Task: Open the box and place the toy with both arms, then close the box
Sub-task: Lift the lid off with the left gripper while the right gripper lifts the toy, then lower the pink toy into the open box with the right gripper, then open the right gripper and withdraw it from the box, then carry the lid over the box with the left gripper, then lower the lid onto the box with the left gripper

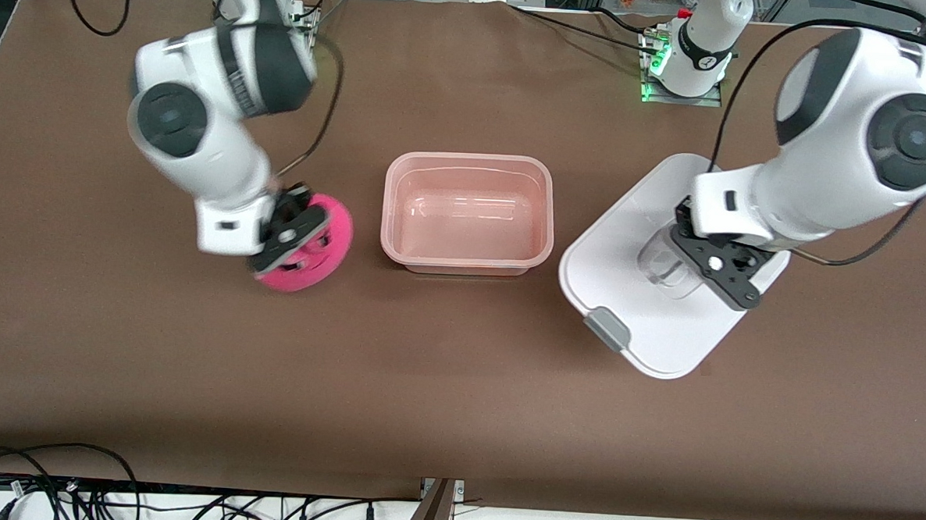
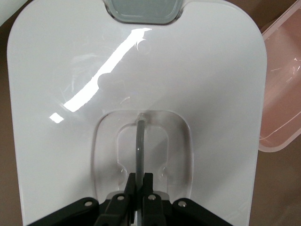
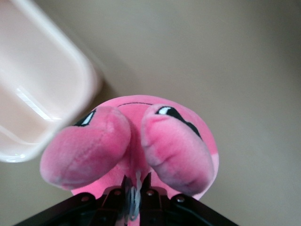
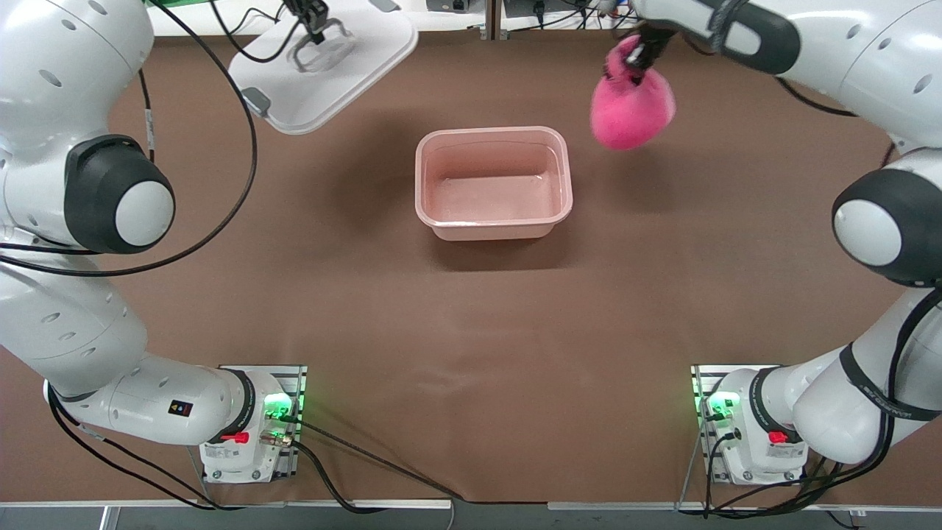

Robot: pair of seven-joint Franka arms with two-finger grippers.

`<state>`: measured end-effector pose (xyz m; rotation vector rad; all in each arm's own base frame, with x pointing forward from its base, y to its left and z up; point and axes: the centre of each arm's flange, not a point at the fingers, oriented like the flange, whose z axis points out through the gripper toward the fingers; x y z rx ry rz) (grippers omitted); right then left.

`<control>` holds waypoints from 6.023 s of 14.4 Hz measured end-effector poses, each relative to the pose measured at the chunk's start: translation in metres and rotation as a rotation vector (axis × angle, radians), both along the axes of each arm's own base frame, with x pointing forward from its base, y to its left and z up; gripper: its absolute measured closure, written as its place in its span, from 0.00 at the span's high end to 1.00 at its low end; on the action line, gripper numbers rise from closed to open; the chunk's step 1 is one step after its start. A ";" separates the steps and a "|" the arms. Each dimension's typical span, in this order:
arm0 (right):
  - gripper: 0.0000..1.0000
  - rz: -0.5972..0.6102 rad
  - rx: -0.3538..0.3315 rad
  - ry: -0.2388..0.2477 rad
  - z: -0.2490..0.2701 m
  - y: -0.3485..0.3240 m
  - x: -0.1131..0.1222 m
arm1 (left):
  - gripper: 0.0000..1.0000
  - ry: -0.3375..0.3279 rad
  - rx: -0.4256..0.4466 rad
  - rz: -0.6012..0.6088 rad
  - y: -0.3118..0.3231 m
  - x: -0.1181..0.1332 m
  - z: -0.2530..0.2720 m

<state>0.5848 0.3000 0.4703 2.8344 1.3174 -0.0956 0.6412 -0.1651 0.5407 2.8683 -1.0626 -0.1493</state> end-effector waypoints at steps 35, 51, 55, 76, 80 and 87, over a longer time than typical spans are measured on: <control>0.51 0.359 -0.323 -0.111 -0.172 0.280 -0.122 | 0.07 0.048 -0.002 0.056 0.040 0.003 -0.004; 1.00 -0.332 0.022 -0.177 0.126 -0.012 -0.002 | 0.07 0.085 -0.049 -0.209 -0.114 -0.037 -0.028; 1.00 -0.495 0.086 -0.100 0.149 -0.108 -0.029 | 0.07 0.065 -0.058 -0.370 -0.220 -0.085 -0.041; 1.00 -0.703 0.059 -0.074 0.145 -0.187 -0.039 | 0.07 -0.011 -0.008 -0.765 -0.359 -0.156 -0.167; 1.00 -0.717 0.047 -0.092 0.146 -0.193 -0.038 | 0.07 -0.019 -0.014 -0.767 -0.361 -0.156 -0.177; 1.00 -0.760 0.052 -0.116 0.152 -0.220 -0.032 | 0.07 -0.023 -0.019 -0.774 -0.361 -0.156 -0.186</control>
